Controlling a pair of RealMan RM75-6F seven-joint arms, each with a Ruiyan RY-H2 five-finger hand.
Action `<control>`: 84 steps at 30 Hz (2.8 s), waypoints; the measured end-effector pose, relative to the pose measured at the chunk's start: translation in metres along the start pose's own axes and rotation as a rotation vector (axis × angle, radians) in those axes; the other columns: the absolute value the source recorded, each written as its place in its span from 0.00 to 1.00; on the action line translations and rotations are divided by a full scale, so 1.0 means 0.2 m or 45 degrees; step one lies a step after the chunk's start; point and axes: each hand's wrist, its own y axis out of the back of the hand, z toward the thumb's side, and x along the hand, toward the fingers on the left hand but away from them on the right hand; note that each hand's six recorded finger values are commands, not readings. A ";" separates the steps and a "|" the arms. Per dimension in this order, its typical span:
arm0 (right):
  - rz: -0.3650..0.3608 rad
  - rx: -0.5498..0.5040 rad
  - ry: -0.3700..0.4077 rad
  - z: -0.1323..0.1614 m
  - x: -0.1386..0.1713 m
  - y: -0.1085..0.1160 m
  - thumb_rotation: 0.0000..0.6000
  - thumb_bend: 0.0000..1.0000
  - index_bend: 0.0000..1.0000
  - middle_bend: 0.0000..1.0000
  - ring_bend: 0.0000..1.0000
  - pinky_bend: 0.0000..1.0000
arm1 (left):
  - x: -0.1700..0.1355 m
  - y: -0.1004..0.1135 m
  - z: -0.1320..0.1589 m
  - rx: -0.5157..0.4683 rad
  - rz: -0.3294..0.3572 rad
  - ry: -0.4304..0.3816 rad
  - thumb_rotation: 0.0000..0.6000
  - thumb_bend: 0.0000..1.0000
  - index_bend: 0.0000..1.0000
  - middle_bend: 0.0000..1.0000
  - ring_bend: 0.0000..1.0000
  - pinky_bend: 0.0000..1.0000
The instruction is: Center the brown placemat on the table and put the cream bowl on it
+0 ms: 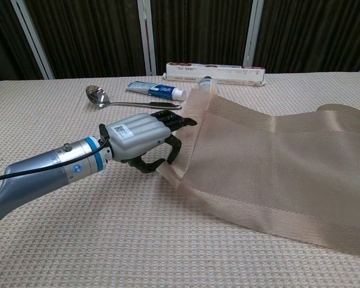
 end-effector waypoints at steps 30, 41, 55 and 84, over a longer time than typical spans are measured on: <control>-0.020 -0.003 0.037 0.05 0.03 0.02 1.00 0.00 0.00 0.00 0.00 0.00 | -0.59 0.12 0.07 -0.064 -0.242 0.013 1.00 0.48 0.66 0.00 0.00 0.00; -0.019 -0.002 0.045 0.06 0.04 0.03 1.00 0.00 0.00 0.00 0.00 0.00 | -0.79 0.12 0.05 -0.065 -0.327 0.090 1.00 0.48 0.66 0.00 0.00 0.00; -0.026 -0.015 0.059 0.07 0.05 0.05 1.00 0.00 0.00 0.00 0.00 0.00 | -1.07 0.12 0.02 -0.079 -0.444 0.198 1.00 0.46 0.65 0.00 0.00 0.00; 0.015 -0.004 0.044 0.05 0.05 0.01 1.00 0.00 0.00 0.00 0.00 0.00 | -1.21 0.22 -0.10 -0.220 -0.360 0.324 1.00 0.00 0.00 0.00 0.00 0.00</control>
